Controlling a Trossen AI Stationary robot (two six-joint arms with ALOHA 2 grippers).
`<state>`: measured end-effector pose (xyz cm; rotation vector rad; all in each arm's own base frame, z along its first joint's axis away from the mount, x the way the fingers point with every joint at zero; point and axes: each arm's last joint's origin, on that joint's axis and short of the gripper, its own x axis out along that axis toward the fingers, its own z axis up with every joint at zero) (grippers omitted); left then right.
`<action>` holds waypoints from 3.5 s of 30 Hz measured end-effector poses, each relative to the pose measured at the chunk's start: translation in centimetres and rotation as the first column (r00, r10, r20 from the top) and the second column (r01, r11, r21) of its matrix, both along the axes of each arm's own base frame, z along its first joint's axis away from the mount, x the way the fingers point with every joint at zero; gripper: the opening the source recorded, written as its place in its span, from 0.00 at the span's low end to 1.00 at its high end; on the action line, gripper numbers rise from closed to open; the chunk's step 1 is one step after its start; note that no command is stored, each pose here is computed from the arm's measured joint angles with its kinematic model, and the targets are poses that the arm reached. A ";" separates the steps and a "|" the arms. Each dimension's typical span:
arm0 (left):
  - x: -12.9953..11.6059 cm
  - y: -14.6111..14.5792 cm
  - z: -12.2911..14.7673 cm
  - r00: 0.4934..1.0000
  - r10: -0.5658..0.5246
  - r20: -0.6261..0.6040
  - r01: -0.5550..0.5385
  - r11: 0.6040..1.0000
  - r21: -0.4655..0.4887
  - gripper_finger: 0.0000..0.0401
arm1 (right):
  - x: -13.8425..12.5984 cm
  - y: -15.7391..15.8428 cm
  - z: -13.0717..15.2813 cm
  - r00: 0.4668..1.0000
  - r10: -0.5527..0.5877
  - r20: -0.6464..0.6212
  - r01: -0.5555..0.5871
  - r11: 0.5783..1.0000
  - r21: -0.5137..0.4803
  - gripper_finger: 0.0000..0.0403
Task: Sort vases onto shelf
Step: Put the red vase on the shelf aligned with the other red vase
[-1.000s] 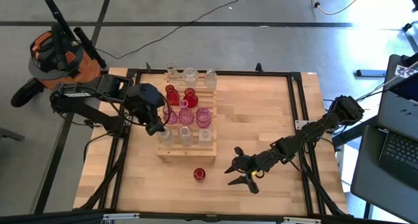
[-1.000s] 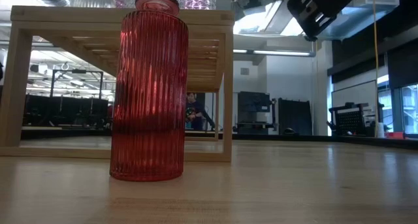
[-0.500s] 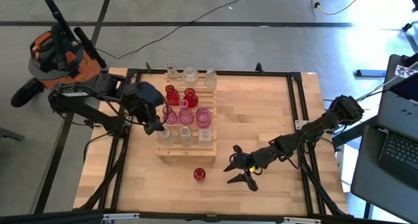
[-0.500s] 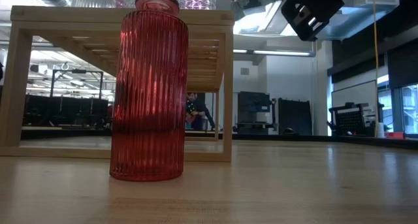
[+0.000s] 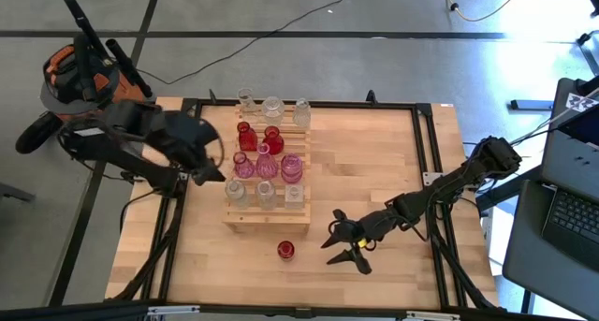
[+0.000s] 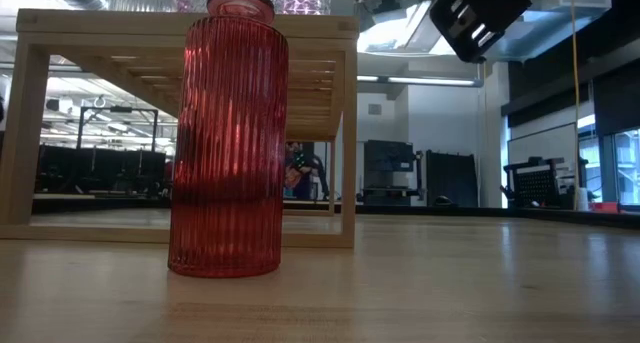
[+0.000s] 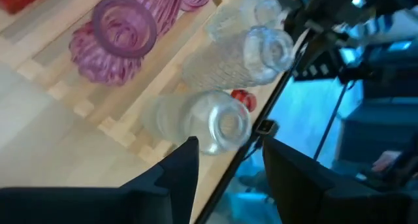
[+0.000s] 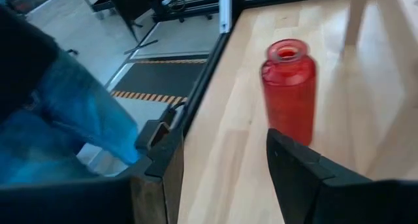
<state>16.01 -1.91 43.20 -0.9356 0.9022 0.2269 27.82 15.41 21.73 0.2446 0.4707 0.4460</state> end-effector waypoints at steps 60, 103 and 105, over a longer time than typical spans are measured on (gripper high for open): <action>-14.4 -22.2 -15.5 0.974 -0.170 0.147 0.148 0.977 0.152 0.41 | 11.5 9.4 -1.8 0.742 -0.670 0.011 0.655 0.722 -0.223 0.46; -11.8 -19.9 -17.6 0.998 -0.035 -0.058 0.050 0.959 0.280 0.41 | 9.5 11.7 4.4 0.797 -0.565 -0.215 0.403 0.761 -0.508 0.24; -11.1 -19.3 -18.5 0.995 0.008 -0.102 0.022 0.955 0.296 0.41 | 8.4 11.9 5.1 0.772 -0.595 -0.226 0.408 0.735 -0.541 0.24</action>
